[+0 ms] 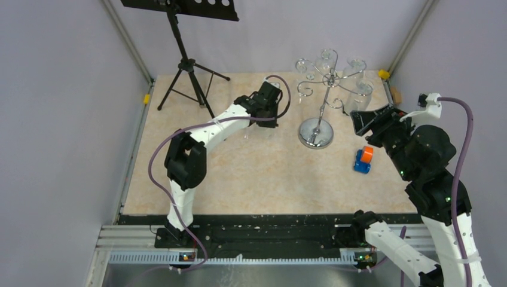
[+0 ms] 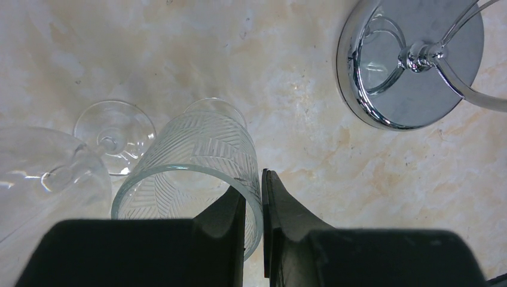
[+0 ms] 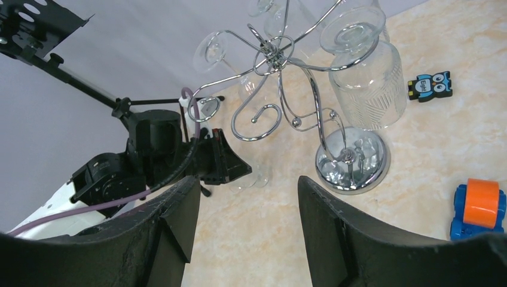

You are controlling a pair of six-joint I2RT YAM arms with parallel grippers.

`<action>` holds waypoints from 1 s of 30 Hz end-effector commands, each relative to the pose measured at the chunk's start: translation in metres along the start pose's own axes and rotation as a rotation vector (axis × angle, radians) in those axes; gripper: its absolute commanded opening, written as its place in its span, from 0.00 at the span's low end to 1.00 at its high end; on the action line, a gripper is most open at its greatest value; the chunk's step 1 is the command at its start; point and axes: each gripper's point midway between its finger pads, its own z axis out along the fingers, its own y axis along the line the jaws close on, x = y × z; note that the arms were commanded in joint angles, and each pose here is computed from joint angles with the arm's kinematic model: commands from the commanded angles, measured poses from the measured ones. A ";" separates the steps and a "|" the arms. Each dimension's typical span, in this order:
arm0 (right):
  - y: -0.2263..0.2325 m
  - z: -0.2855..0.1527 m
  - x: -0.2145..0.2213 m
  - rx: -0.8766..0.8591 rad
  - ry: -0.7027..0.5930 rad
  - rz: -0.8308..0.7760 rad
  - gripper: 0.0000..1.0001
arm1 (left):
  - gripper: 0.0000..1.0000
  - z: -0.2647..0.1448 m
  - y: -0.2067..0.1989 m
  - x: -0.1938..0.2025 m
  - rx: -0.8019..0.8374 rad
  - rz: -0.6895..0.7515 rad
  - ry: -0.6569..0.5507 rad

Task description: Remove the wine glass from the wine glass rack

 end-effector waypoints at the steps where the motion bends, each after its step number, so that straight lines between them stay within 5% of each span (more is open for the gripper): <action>1: 0.008 -0.012 -0.021 -0.024 -0.063 0.019 0.61 | 0.02 0.005 -0.006 -0.020 0.032 -0.026 -0.070; 12: 0.008 -0.013 -0.019 -0.025 -0.052 0.026 0.61 | 0.20 0.011 -0.004 -0.013 0.020 -0.042 -0.056; 18: 0.010 -0.013 -0.018 -0.033 -0.045 0.031 0.61 | 0.39 -0.013 -0.017 -0.029 0.099 -0.058 -0.100; 25: 0.011 -0.010 -0.015 -0.021 -0.009 0.017 0.61 | 0.46 -0.047 -0.021 -0.049 0.157 -0.083 -0.159; 30: 0.014 -0.002 -0.014 -0.032 0.014 -0.069 0.78 | 0.48 -0.081 -0.029 -0.056 0.262 -0.091 -0.191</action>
